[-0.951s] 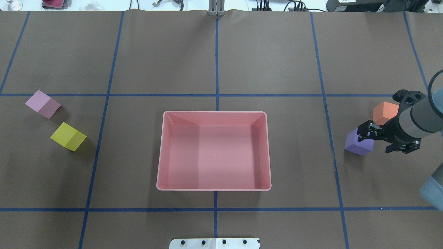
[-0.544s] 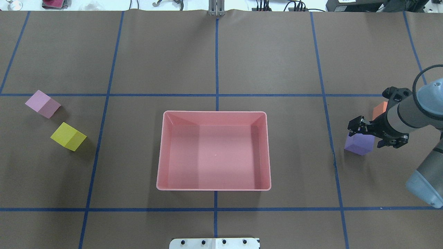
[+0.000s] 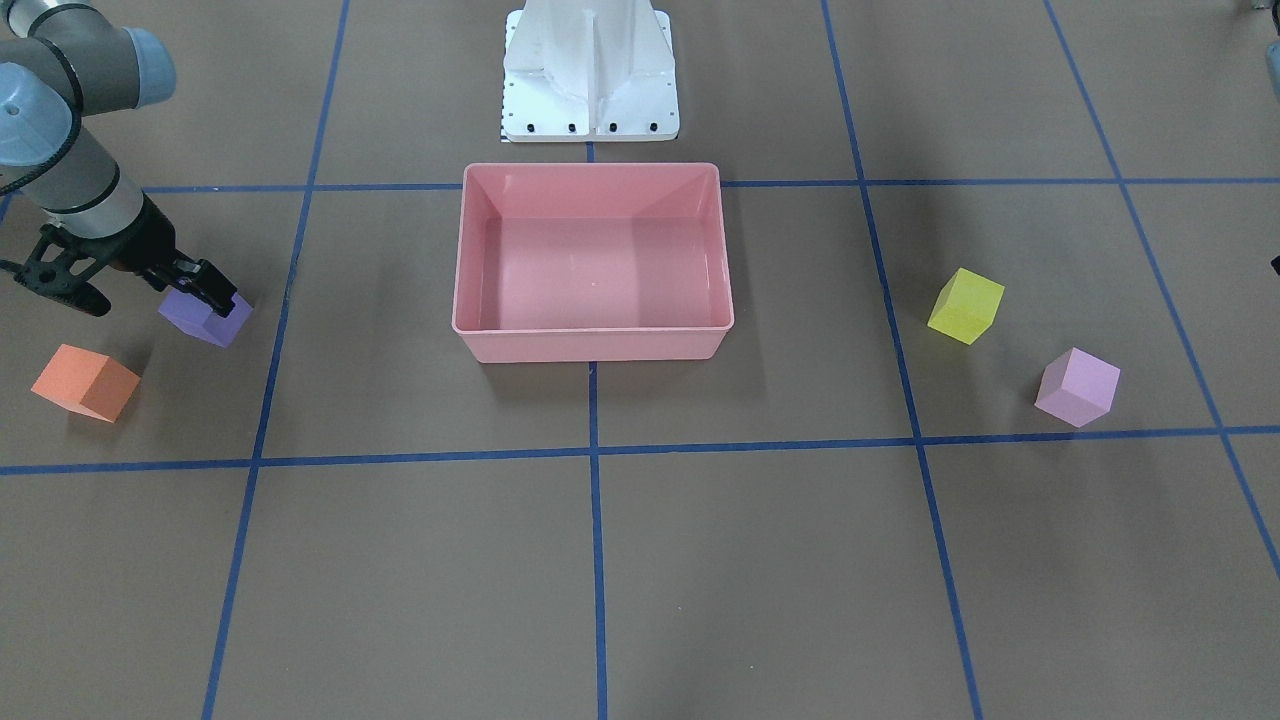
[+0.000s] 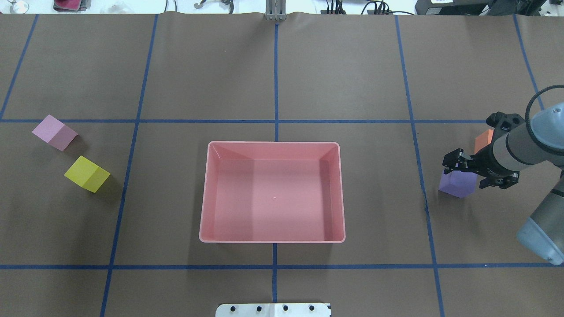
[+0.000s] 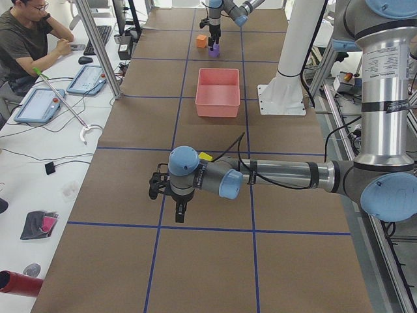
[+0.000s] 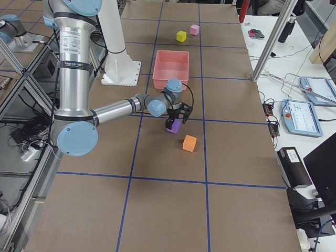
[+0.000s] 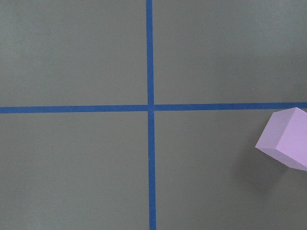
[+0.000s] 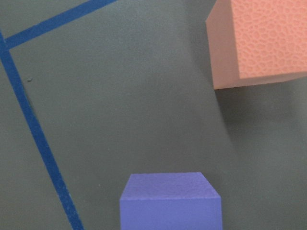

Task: Place blocks into pink bin with both arms
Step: 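Lower the right gripper over the purple cube and close on it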

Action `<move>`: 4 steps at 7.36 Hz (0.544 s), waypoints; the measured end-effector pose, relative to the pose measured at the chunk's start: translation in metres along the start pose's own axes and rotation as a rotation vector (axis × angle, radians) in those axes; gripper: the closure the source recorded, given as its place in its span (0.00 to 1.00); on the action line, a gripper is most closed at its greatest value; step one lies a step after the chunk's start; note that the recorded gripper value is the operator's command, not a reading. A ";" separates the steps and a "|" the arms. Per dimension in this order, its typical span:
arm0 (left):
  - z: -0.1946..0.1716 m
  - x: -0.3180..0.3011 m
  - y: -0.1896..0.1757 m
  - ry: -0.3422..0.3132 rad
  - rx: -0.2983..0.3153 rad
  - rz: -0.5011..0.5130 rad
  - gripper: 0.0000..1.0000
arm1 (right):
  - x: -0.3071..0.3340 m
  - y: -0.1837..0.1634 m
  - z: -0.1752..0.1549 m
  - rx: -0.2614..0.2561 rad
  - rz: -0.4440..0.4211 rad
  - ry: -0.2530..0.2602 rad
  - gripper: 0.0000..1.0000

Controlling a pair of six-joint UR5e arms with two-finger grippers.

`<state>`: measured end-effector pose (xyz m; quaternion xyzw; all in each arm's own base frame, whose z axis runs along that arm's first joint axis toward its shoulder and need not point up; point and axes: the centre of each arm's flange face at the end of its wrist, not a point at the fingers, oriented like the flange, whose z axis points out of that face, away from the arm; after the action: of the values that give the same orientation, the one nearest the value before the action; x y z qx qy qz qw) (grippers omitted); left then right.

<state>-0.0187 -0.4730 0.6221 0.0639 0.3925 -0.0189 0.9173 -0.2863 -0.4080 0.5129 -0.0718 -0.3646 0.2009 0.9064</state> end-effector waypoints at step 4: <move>0.045 0.086 -0.001 0.062 0.007 -0.066 0.00 | -0.005 0.003 -0.002 -0.006 -0.006 -0.009 1.00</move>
<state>0.0735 -0.4784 0.5907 0.0544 0.4224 -0.0487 0.9035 -0.2894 -0.4073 0.5077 -0.0725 -0.3694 0.1973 0.9052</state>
